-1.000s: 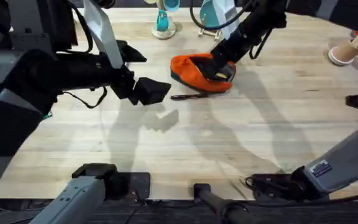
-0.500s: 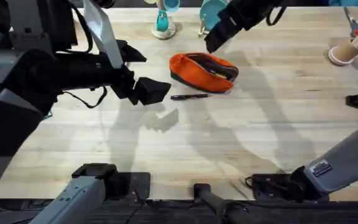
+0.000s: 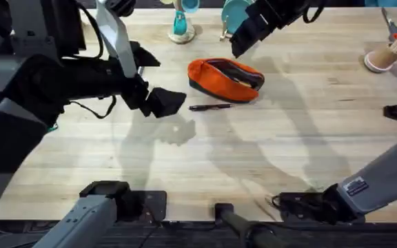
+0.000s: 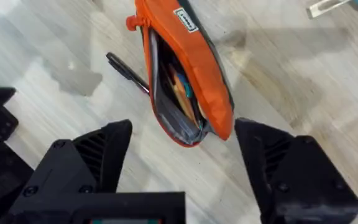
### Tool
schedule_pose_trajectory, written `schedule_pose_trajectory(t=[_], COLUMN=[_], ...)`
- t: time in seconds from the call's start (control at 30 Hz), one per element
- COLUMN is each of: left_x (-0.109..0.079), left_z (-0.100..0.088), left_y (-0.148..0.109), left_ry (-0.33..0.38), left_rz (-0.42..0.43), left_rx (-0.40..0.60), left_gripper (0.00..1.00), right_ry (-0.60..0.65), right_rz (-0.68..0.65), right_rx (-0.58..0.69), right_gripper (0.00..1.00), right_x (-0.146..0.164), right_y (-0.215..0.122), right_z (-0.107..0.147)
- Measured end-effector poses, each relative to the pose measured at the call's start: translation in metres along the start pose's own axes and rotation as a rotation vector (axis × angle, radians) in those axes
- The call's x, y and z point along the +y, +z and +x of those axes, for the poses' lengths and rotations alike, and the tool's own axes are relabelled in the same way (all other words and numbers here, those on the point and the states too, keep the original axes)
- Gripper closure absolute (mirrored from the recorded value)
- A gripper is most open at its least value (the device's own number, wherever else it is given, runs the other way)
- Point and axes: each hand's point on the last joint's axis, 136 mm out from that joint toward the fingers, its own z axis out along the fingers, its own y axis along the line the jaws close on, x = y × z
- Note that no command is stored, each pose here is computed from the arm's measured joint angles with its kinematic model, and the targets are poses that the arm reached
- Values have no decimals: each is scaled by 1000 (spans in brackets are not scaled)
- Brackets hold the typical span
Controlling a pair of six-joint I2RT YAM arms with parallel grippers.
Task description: Unzip the bag, pick up the pens from the table one at a time and place them inside, then zip the bag closed.
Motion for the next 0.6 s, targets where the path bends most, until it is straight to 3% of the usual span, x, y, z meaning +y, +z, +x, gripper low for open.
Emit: schedule_pose_trajectory(t=[0.1,0.43,0.6], left_x=[14,77,95], left_z=[8,33,32], left_y=[-3,-32,-41], left_ry=[-41,-291,-329], left_rz=[-64,-348,-429], left_rx=[33,69,44], left_gripper=[8,8,7], right_ry=[0,0,0], right_rz=[0,0,0], right_rx=[0,0,0], right_gripper=[5,5,5], right_x=[0,0,0], right_y=[0,0,0], right_z=[0,0,0])
